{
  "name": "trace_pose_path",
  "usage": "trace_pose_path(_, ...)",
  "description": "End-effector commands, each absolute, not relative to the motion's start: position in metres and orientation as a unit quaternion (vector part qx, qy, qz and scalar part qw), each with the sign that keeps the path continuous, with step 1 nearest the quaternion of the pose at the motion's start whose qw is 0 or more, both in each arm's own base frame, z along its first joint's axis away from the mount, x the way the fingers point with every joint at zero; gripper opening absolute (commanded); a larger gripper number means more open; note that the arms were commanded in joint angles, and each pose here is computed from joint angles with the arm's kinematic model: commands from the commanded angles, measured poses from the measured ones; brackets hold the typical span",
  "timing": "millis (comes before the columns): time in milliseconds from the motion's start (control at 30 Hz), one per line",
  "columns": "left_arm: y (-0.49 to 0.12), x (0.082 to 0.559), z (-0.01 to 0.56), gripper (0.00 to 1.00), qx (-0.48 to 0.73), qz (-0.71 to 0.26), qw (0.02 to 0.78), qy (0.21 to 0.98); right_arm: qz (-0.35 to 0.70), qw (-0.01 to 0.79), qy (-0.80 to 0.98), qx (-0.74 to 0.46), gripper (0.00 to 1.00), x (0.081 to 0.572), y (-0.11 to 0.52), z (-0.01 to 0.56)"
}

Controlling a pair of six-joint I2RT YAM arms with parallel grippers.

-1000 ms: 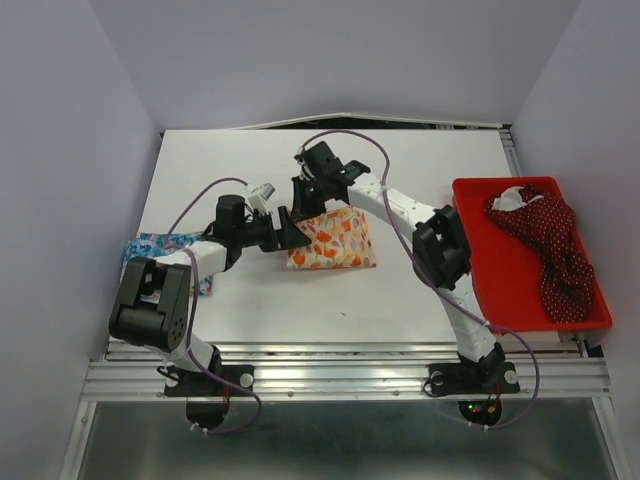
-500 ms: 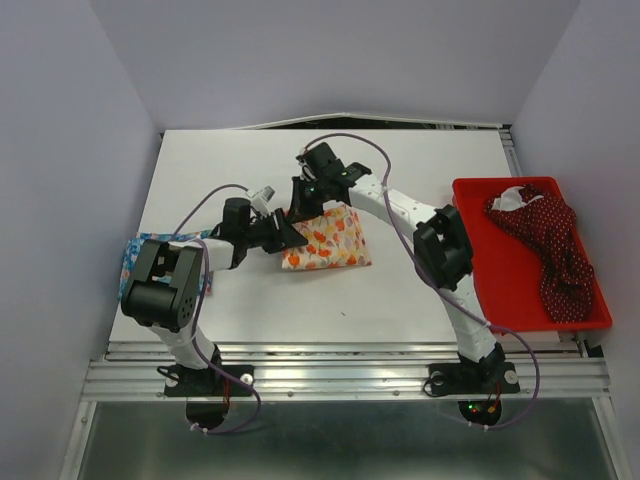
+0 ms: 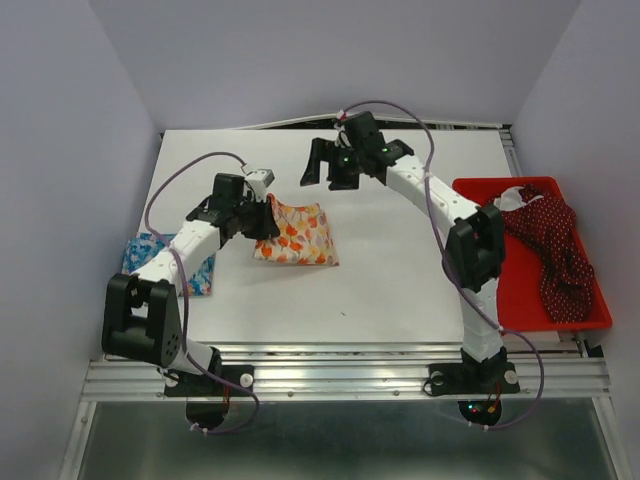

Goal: Fold and stack the skirts
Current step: Neatly place the folded skirt to the corner

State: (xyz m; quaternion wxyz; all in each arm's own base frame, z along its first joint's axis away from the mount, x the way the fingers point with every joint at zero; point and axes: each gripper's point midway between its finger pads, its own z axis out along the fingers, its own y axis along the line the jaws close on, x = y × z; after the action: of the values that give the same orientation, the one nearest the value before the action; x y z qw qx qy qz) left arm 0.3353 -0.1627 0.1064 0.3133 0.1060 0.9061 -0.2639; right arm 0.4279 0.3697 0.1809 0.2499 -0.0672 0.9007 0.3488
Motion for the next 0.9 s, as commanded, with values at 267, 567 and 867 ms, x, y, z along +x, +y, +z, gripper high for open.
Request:
trace_pose_path(267, -0.077, 0.292, 0.173, 0.0, 0.234, -0.081, 0.29, 0.924, 0.332, 0.261, 0.904, -0.074, 1.0, 0.422, 0.317, 0.182)
trace_pose_path(567, -0.033, 0.277, 0.179, 0.0, 0.219, -0.043, 0.287, 0.932, 0.337, 0.249, 0.905, -0.077, 1.0, 0.42, 0.32, 0.177)
trace_pose_path(867, 0.005, 0.274, 0.216, 0.0, 0.189, -0.008, 0.324, 0.927, 0.339, 0.228, 0.909, -0.076, 1.0, 0.417, 0.322, 0.163)
